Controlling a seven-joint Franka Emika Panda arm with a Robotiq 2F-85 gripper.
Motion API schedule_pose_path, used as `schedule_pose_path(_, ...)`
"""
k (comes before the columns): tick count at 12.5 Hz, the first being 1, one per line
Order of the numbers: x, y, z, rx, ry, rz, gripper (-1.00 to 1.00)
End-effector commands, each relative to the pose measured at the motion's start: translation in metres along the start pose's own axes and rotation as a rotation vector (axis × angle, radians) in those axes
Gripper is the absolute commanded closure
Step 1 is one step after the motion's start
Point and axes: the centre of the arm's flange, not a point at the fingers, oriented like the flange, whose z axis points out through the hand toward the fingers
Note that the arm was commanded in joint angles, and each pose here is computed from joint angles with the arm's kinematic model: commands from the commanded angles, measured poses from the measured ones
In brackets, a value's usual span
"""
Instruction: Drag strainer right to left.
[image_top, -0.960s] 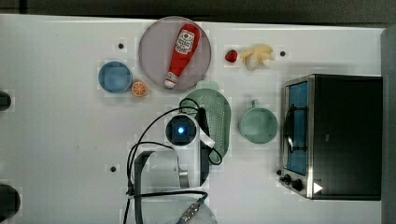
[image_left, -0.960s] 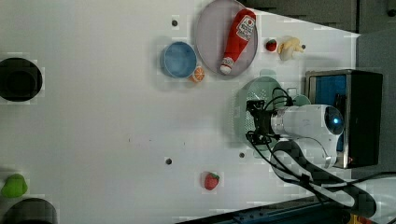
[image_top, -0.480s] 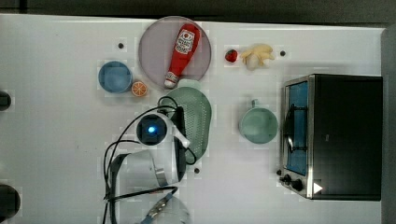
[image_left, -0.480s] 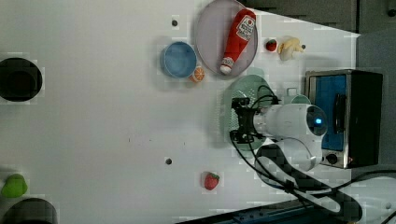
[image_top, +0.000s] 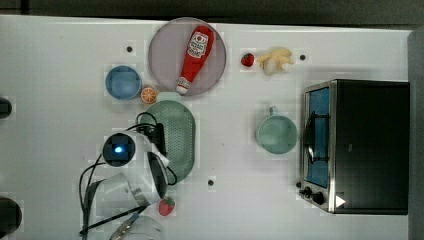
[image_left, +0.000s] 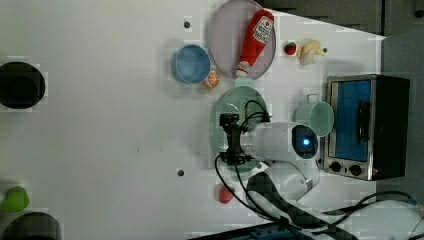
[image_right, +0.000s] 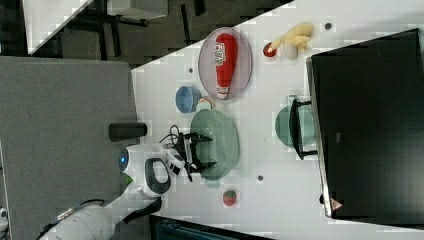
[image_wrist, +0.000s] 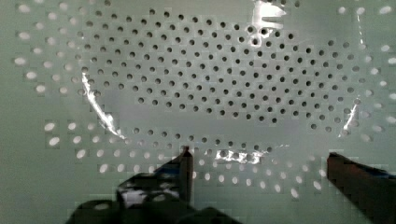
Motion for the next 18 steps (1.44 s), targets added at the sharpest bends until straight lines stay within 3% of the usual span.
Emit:
schedule_pose_path(1, -0.015, -0.023, -0.006, 0.028, -0.013, 0.071, -1.0)
schedule_pose_path(7, -0.074, -0.043, -0.011, -0.024, -0.037, 0.048, -1.0)
schedule_pose_path(18, -0.19, -0.058, -0.006, 0.009, -0.109, 0.161, -1.0)
